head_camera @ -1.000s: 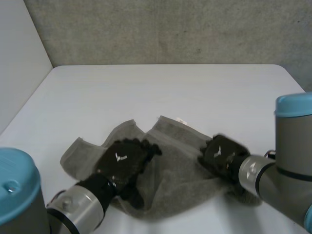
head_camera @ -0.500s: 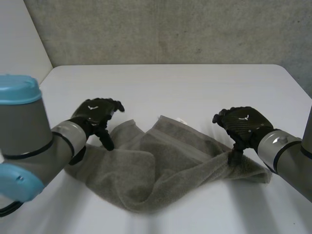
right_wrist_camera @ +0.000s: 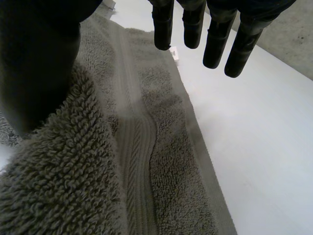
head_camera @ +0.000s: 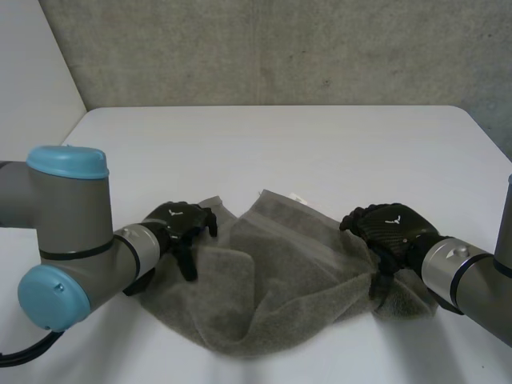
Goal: Fold the towel.
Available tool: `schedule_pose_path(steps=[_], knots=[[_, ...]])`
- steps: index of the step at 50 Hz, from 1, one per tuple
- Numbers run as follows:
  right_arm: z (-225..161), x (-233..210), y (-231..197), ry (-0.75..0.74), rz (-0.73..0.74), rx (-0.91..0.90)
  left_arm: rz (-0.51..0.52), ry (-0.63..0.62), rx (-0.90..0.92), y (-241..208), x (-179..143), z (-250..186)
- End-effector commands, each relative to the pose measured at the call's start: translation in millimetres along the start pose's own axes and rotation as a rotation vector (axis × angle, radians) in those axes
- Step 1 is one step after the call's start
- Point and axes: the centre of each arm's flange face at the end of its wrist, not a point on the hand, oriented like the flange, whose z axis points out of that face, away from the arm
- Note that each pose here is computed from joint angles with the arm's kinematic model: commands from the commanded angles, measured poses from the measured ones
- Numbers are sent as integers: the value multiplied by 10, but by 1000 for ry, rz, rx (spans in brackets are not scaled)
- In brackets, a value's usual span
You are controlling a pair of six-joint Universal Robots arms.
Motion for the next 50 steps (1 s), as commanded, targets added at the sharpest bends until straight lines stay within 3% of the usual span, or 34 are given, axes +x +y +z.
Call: schedule_pose_path(steps=[1, 15, 21, 23, 24, 26, 28, 29, 31, 34, 36, 39, 45, 47, 48, 50], knots=[[1, -39, 20, -15, -2, -7, 7, 23, -29, 89, 92, -11], [17, -95, 85, -66, -85, -68, 19, 22, -8, 131, 92, 50], [66, -120, 6, -99, -189, -81, 51, -27, 174, -298, -11, 131], [168, -96, -207, -72, -238, -19, 67, -65, 324, -744, -113, 108], [168, -96, -208, -72, -239, -19, 67, -65, 324, -747, -114, 108], [215, -15, -395, -30, -248, 35, 74, -91, 408, -1016, -167, 43], [231, 169, -893, 77, -238, 217, 77, -183, 582, -1548, -306, -162], [231, 170, -896, 77, -238, 219, 77, -184, 583, -1550, -307, -163], [207, 429, -1451, 230, -218, 520, 29, -287, 767, -2029, -436, -459], [132, 537, -1667, 300, -199, 672, -15, -330, 858, -2221, -496, -622], [-153, 650, -1982, 414, -175, 928, -102, -378, 989, -2435, -576, -878], [-320, 602, -2000, 435, -162, 1020, -155, -383, 1027, -2454, -613, -956], [-174, 418, -1601, 354, -147, 869, -165, -351, 889, -2067, -555, -719], [-31, 230, -1183, 258, -162, 673, -151, -287, 736, -1627, -449, -491], [-30, 229, -1181, 257, -162, 672, -151, -287, 736, -1625, -449, -490], [134, 1, -649, 142, -226, 428, -145, -245, 661, -1389, -374, -399]])
